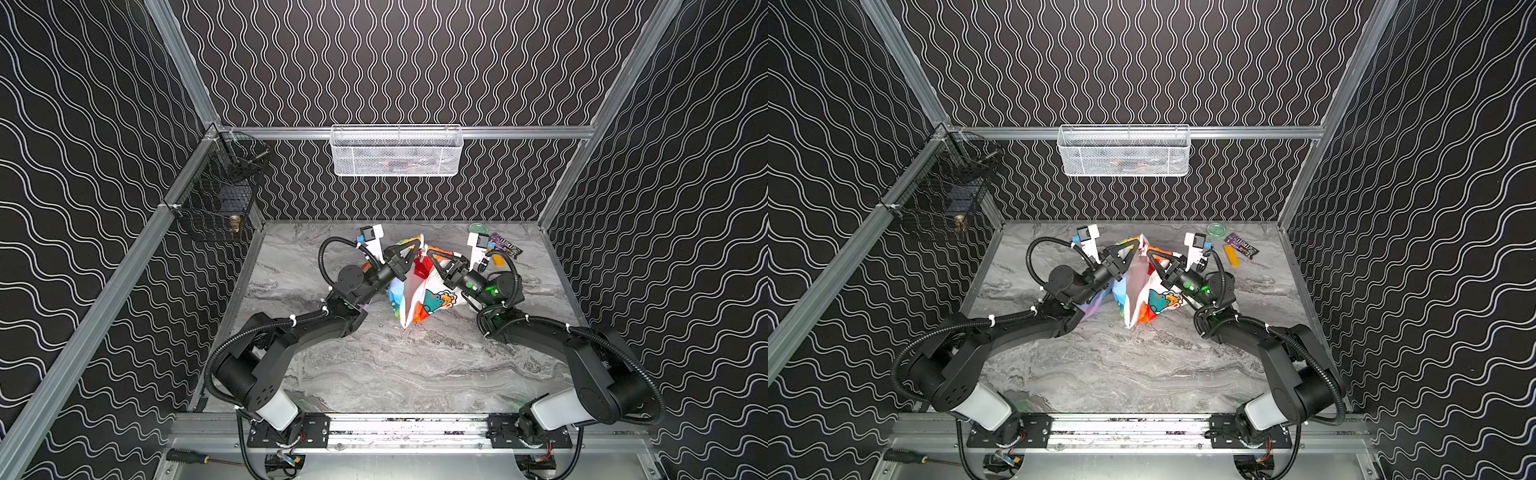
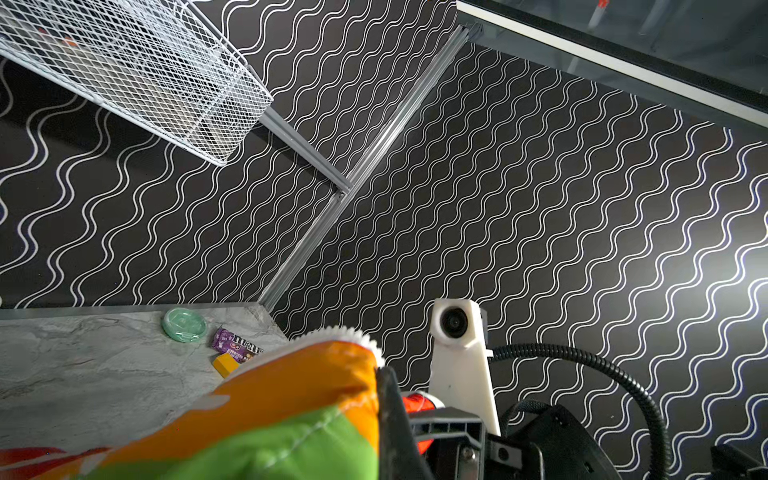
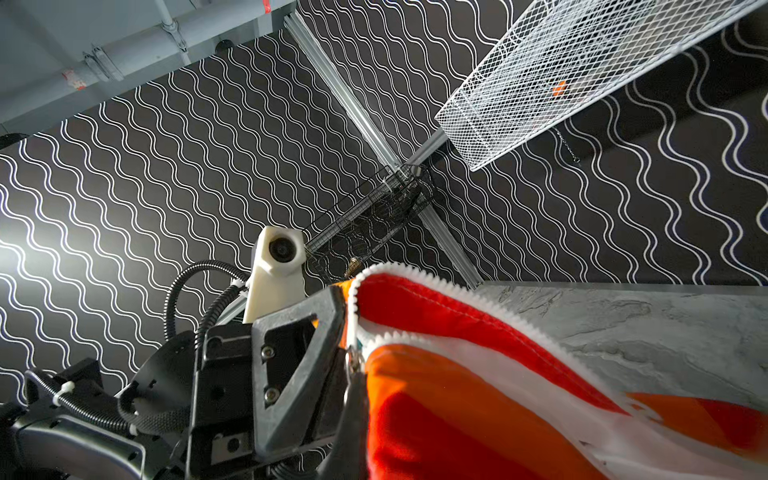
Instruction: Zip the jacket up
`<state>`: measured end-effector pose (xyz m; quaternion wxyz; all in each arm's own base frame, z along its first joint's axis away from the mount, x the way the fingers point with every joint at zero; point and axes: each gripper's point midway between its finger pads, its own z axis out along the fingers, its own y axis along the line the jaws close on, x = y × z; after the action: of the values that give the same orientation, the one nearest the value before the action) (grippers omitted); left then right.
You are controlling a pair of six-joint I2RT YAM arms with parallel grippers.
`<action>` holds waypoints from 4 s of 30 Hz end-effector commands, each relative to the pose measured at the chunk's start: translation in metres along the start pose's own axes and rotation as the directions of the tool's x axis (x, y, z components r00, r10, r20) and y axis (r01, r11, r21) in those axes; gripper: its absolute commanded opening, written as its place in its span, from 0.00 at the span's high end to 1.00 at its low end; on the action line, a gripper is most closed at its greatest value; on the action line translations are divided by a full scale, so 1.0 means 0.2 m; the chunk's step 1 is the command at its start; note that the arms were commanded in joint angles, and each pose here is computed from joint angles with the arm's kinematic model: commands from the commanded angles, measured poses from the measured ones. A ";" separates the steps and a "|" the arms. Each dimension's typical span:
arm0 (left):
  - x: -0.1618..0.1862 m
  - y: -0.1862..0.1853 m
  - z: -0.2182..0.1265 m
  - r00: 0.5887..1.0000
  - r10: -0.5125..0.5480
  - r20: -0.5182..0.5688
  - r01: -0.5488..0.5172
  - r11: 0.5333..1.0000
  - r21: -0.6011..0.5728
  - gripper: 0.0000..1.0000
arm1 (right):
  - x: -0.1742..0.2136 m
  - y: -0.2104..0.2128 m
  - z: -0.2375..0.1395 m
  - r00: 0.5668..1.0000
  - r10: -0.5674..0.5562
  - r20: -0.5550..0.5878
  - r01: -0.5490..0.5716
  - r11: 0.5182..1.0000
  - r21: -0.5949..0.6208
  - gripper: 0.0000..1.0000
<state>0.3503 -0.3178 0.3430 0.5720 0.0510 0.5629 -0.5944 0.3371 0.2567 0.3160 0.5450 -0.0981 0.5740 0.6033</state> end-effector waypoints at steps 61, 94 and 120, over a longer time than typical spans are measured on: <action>0.00 -0.09 -0.04 0.997 0.069 -0.017 -0.068 0.996 0.052 1.00 | -0.13 0.12 -0.01 0.973 0.231 -0.006 -0.228 0.957 -0.181 1.00; -0.01 -0.13 -0.11 0.988 0.139 -0.071 -0.137 0.990 0.033 1.00 | 0.08 -0.02 -0.08 0.933 0.287 -0.218 -0.254 0.953 0.167 0.18; 0.19 -0.06 -0.29 0.958 0.039 -0.285 -0.063 0.995 -0.076 1.00 | 0.28 -0.43 -0.59 0.881 0.349 -0.319 -0.028 0.712 0.702 0.01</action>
<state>0.3012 -0.3036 0.3079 0.5155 0.1201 0.6533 -0.5413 0.3200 0.1830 0.2107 0.3572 0.0223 0.8390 0.4098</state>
